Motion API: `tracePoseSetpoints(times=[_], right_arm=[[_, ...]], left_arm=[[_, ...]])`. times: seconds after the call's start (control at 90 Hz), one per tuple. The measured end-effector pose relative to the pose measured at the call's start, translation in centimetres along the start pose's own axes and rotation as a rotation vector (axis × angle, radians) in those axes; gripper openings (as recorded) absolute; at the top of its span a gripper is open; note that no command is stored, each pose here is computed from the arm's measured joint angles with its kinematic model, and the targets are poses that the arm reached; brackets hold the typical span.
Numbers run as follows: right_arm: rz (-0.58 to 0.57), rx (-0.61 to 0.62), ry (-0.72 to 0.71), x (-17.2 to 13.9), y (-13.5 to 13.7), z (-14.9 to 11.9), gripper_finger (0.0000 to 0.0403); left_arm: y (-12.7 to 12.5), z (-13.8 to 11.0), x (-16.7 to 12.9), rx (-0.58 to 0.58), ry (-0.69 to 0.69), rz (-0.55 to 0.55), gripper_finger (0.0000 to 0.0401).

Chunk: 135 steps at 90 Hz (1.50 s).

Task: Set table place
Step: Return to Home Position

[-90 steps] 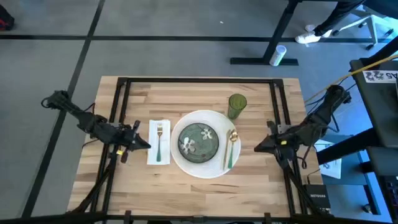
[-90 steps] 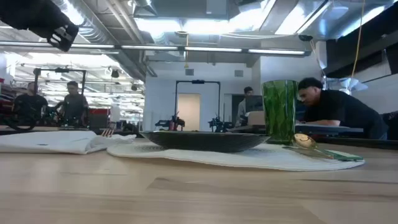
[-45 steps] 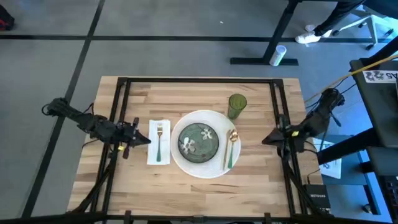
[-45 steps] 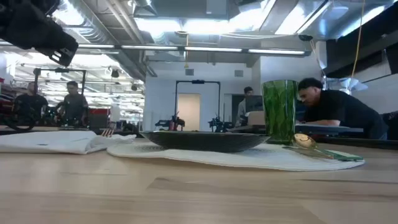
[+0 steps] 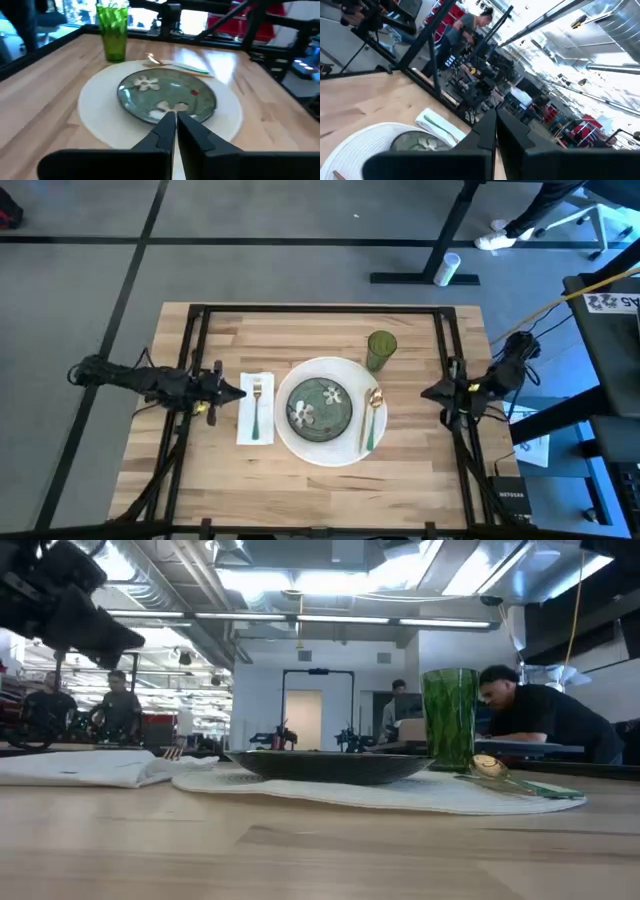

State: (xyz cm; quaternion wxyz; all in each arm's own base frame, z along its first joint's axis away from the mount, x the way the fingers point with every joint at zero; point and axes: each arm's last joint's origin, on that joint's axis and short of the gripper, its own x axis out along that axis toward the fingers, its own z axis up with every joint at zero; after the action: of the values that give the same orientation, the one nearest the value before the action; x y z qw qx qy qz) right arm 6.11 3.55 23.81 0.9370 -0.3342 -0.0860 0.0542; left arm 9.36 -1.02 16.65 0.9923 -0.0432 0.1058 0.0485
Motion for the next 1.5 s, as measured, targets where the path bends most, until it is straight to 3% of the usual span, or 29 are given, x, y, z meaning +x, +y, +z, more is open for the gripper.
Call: tracePoseSetpoints(times=[0.422, 0.578, 0.7, 0.867, 0.978, 1.256, 1.5], right_arm=[[-0.018, 0.001, 0.087, 0.5, 1.8, -1.6, 0.0], [-0.008, 0.029, 0.035, 0.9, 3.2, -2.5, 0.0], [0.025, 0.044, -0.02, 1.0, 3.5, -2.6, 0.0], [0.061, 0.072, -0.052, 1.3, 3.2, -3.0, 0.0], [0.068, 0.095, 0.001, 1.6, 3.0, -3.8, 0.0], [0.01, 0.115, 0.093, 2.0, 1.6, -5.6, 0.0], [-0.207, 0.223, 0.3, 1.8, 0.6, -8.7, 0.0]], left_arm=[[1.5, 0.3, 0.4, 0.026, -0.05, 0.141, 0.0], [2.2, 0.2, 0.9, 0.052, -0.191, 0.209, 0.0], [2.6, 0.2, 0.9, 0.052, -0.197, 0.253, 0.0], [2.9, 0.1, 1.0, 0.06, -0.183, 0.255, 0.0], [3.0, 0.0, 1.1, 0.062, -0.169, 0.218, 0.0], [3.3, -0.1, 1.1, 0.055, -0.153, 0.183, 0.0], [3.8, -0.1, 1.0, 0.024, -0.157, 0.228, 0.0]])
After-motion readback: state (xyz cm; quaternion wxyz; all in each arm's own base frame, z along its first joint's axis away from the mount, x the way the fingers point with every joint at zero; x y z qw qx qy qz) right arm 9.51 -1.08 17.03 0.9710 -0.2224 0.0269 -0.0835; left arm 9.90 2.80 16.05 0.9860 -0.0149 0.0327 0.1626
